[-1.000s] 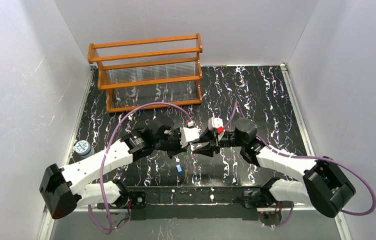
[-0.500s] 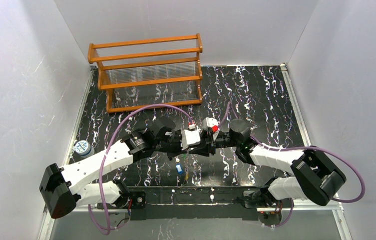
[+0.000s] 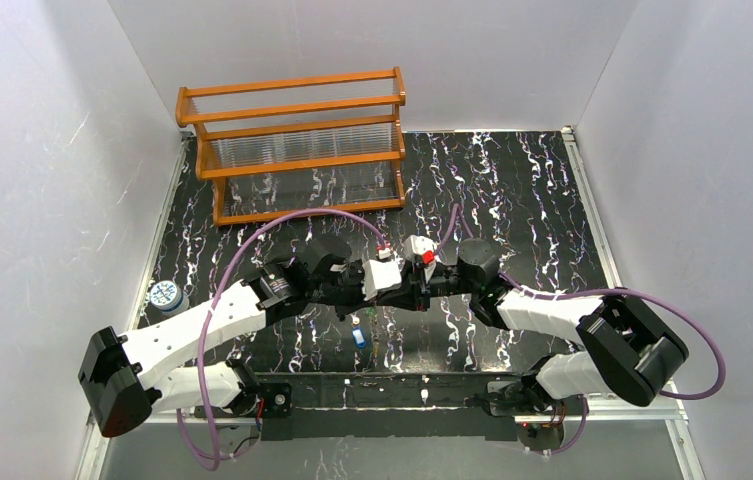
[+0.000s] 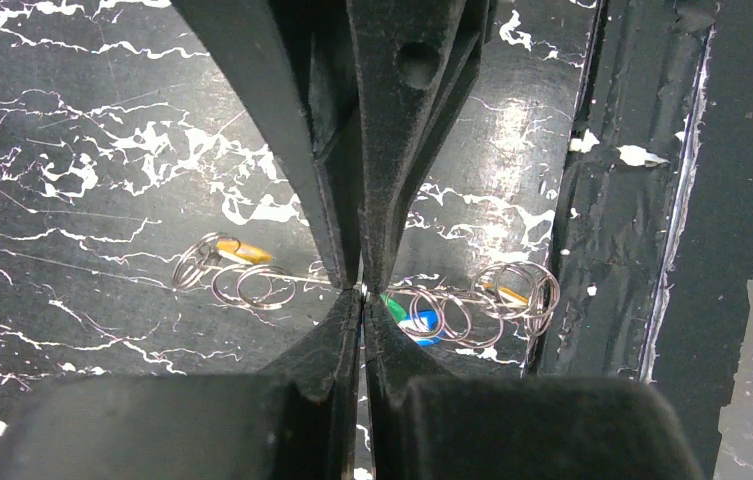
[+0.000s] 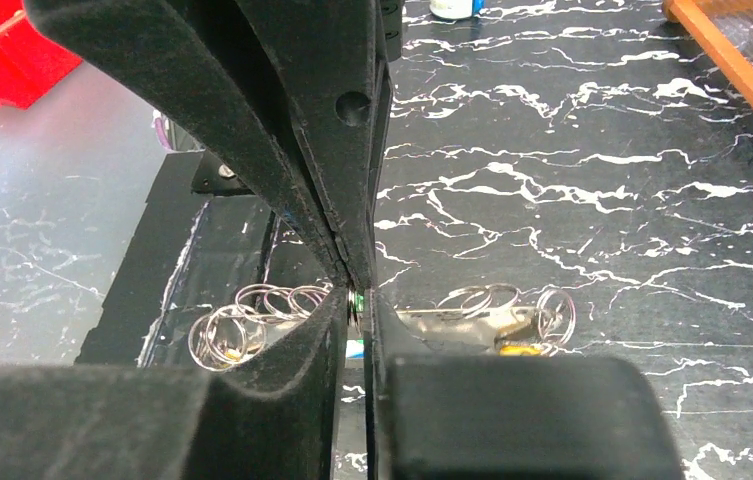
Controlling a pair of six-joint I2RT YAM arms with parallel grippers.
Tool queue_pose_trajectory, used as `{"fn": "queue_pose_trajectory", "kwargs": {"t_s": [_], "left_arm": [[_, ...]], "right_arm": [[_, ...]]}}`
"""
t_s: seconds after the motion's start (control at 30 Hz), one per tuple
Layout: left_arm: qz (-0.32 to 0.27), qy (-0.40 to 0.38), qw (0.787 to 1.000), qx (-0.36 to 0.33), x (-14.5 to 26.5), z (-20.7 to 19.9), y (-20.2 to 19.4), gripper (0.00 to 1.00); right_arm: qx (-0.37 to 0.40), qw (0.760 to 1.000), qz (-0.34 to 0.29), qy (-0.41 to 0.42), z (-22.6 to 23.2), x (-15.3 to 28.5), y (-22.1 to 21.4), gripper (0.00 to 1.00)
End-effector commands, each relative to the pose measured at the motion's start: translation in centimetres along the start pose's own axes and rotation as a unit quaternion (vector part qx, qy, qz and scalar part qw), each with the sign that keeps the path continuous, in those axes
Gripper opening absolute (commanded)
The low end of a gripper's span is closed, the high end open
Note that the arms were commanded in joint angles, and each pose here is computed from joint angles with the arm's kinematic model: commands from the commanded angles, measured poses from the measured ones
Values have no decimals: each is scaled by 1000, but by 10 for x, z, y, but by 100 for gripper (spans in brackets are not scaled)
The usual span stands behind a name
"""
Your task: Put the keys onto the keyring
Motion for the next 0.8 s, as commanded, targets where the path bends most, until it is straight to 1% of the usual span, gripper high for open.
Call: {"fn": "queue_pose_trajectory", "kwargs": {"t_s": [0.0, 0.07, 0.13, 0.2, 0.27, 0.4, 0.5, 0.63, 0.7, 0.77], "left_arm": [[-45, 6, 999, -16, 7, 2, 23, 0], [-45, 6, 999, -16, 7, 2, 22, 0], [-46, 6, 999, -16, 8, 2, 22, 0], [-47, 7, 999, -16, 8, 2, 23, 0], [-48, 7, 999, -16, 8, 2, 23, 0], [-48, 8, 999, -18, 7, 2, 23, 0], [-51, 13, 998, -20, 8, 3, 24, 0], [-58, 36, 998, -15, 11, 5, 20, 28], [-72, 54, 996, -14, 14, 7, 21, 36], [-87, 71, 994, -9, 17, 7, 20, 40]], "right_arm": [[27, 999, -17, -9, -3, -4, 15, 26], [29, 999, -18, -16, -5, -3, 15, 28], [31, 999, -18, -18, -5, -3, 15, 26], [31, 999, -14, -16, -5, -3, 14, 16], [31, 999, -9, -11, -5, -4, 13, 1], [27, 1000, -5, -10, -3, -3, 11, 1], [43, 999, -5, -14, -4, -1, 10, 1], [53, 998, -13, -23, -3, 2, 12, 1], [57, 998, -18, -28, -2, 5, 14, 1], [58, 998, -21, -30, -1, 7, 13, 1]]}}
Point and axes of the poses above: each gripper's point midway between its finger pads, its own x axis back along the fingers, its own z axis along the line the jaws close on, y = z × x, the point moved 2 cm from there along x, back along the fingers, and after that the axes turned 14 degrees about -x, right-handed, at the moved point
